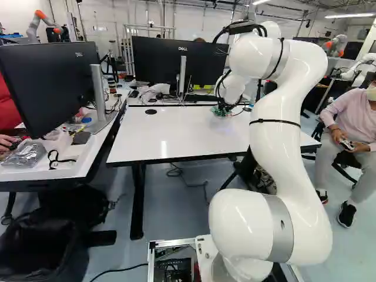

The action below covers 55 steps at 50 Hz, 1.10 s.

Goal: Clean the table with the green towel

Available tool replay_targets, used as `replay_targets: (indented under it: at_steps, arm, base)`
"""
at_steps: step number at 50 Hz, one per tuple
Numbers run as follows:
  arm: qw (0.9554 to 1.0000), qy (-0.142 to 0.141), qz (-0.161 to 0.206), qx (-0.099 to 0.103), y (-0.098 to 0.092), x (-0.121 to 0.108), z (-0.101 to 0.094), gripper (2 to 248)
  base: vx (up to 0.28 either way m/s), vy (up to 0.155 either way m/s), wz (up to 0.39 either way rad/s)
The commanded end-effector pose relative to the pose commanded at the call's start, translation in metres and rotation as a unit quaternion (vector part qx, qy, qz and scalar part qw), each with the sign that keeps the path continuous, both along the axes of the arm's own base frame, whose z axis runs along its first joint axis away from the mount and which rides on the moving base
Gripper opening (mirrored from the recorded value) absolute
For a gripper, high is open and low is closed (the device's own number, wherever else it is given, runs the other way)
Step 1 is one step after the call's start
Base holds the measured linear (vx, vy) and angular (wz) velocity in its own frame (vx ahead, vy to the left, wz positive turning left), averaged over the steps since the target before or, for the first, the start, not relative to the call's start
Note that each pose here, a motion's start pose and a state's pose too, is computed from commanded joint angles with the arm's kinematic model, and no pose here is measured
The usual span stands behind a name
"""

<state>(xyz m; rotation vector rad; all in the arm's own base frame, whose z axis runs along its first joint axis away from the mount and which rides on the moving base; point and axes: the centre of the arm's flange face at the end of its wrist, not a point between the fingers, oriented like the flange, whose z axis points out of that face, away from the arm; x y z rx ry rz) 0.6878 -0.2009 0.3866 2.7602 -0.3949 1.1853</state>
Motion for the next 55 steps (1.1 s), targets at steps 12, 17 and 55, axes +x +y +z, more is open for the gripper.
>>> replay_targets:
  at_steps: [12,17,55]
  arm:
    - [1.0000,0.000,0.000,0.000,0.000,0.000,0.000,58]
    - [1.0000,0.002,0.000,0.001,0.000,0.000,0.000,58]
    - [0.9997,0.022,-0.006,0.007,-0.005,-0.012,-0.002,58]
  base:
    - [0.000,0.000,0.000]
    - [0.000,0.000,0.000]
    - [0.000,0.000,0.000]
